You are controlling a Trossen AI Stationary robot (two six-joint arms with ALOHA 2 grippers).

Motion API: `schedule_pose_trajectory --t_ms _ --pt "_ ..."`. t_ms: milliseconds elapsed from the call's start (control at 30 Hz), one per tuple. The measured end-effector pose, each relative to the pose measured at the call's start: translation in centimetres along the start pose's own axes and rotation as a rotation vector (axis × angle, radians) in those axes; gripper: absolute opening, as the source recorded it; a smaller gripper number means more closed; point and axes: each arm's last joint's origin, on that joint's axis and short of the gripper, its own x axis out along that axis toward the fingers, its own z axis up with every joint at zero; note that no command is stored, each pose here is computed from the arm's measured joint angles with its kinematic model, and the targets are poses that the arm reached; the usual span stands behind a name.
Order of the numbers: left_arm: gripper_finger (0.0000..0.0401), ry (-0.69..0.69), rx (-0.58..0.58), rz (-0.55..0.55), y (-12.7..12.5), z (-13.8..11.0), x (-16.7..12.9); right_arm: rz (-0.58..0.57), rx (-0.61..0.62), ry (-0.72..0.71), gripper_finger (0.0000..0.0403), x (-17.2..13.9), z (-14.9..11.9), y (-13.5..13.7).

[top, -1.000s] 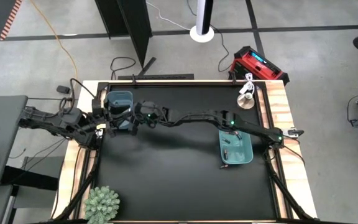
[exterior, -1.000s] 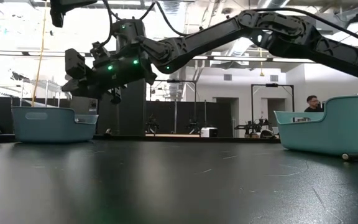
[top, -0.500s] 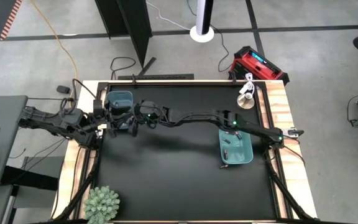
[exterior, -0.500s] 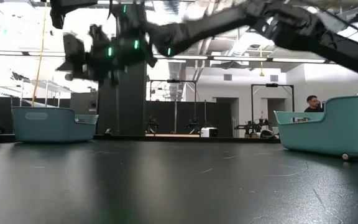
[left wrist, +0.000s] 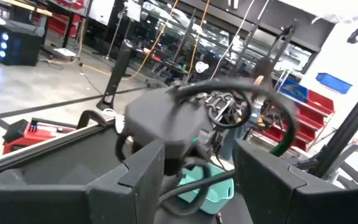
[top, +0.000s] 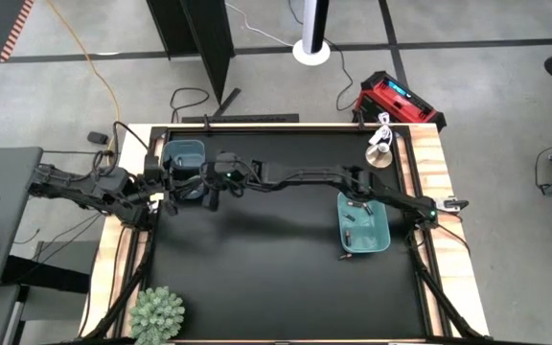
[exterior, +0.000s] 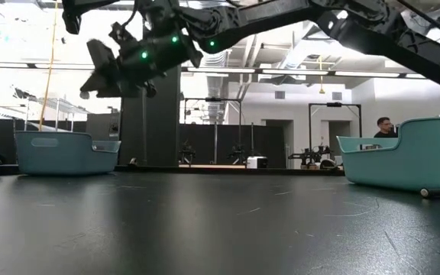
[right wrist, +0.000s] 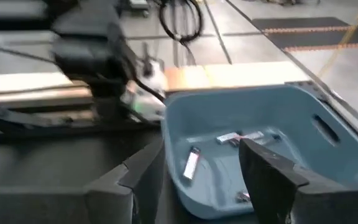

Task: Sort batteries
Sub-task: Put the brown battery into the green bin

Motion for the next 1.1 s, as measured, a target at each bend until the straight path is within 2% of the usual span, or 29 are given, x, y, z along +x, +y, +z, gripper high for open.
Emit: schedule_pose_trajectory --t_ms 333,467,533,700,767,900,1100 --pt "0.0184 0.001 0.024 -0.025 -0.1 0.1 0.0 -0.014 -0.047 -0.039 0.0197 0.1 0.2 0.0" --pt "0.0184 -0.011 0.036 -0.041 -0.2 0.2 0.0 0.01 -0.072 -0.156 0.0188 0.0 1.4 0.4" --pt "0.0184 -0.029 0.036 -0.069 -0.3 0.4 0.0 0.059 -0.075 -0.199 0.0185 -0.1 1.8 0.6" --pt "0.0184 -0.063 0.026 -0.172 -0.7 1.0 -0.1 0.132 -0.093 -0.183 0.0187 -0.1 1.6 1.1" --pt "0.0184 -0.076 0.029 -0.211 -0.9 1.2 -0.3 0.18 -0.098 -0.232 0.019 -0.2 2.0 1.4" --pt "0.0184 -0.109 0.025 -0.272 -0.9 1.8 -0.8 0.202 -0.111 -0.324 0.0195 -1.1 3.5 2.0" --pt "0.0184 -0.139 0.023 -0.288 -0.7 2.3 -1.5 0.171 -0.136 -0.254 0.0195 -2.3 4.6 1.2"
